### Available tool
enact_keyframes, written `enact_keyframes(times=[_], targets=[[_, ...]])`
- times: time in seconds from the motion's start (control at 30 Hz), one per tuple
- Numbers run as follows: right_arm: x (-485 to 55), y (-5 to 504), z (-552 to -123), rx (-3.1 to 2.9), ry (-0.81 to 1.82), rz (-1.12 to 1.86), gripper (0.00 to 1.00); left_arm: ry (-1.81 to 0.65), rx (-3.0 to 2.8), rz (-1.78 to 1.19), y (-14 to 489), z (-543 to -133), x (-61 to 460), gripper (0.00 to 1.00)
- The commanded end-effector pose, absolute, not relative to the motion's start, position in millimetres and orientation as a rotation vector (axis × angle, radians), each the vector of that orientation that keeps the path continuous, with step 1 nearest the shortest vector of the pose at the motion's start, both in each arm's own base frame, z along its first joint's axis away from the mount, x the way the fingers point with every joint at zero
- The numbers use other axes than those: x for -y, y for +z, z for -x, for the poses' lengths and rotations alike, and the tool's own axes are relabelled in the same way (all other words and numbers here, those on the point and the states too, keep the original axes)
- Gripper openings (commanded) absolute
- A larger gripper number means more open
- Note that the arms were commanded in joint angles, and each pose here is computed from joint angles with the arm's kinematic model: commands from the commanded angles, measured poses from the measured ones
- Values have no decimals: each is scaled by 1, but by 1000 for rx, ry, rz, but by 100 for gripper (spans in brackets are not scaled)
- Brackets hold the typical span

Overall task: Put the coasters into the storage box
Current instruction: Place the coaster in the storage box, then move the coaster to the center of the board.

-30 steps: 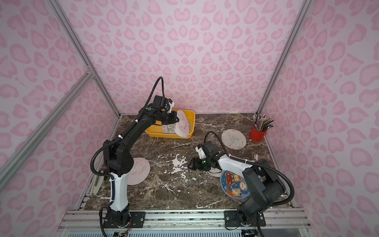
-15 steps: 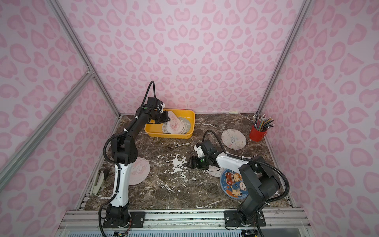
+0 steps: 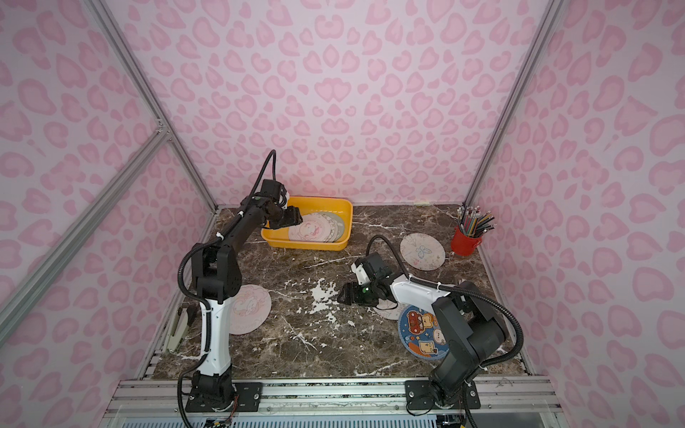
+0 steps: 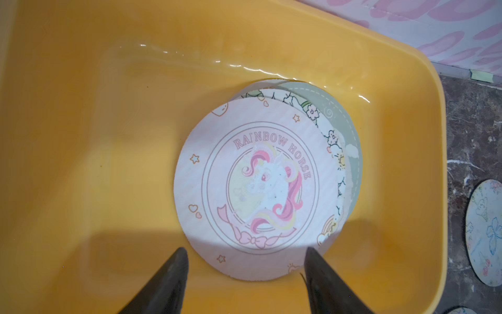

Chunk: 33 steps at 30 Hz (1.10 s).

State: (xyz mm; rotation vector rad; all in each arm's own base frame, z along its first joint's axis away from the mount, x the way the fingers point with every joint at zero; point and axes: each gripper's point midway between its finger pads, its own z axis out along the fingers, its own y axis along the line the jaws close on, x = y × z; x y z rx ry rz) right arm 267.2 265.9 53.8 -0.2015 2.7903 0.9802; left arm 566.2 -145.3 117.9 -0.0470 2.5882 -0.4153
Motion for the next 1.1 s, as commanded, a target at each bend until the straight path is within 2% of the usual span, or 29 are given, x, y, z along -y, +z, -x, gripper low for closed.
enact_keyframes(times=[0.0,0.23,0.4,0.7,0.97,1.07], targets=[[-260,53,-271,-2794,930,200,76,-403,-2552,38,131,-567,144,74],[-227,53,-289,-2805,794,133,77,-467,-2528,31,143,-542,153,83],[-187,48,-304,-2831,602,43,80,-510,-2528,30,147,-515,160,89],[-109,47,-321,-2814,310,-247,92,-568,-2570,5,142,-454,178,95],[-33,37,-326,-2766,94,-496,95,-669,-2607,-24,134,-407,204,99],[-18,33,-328,-2756,95,-549,95,-691,-2619,-37,131,-395,213,100]])
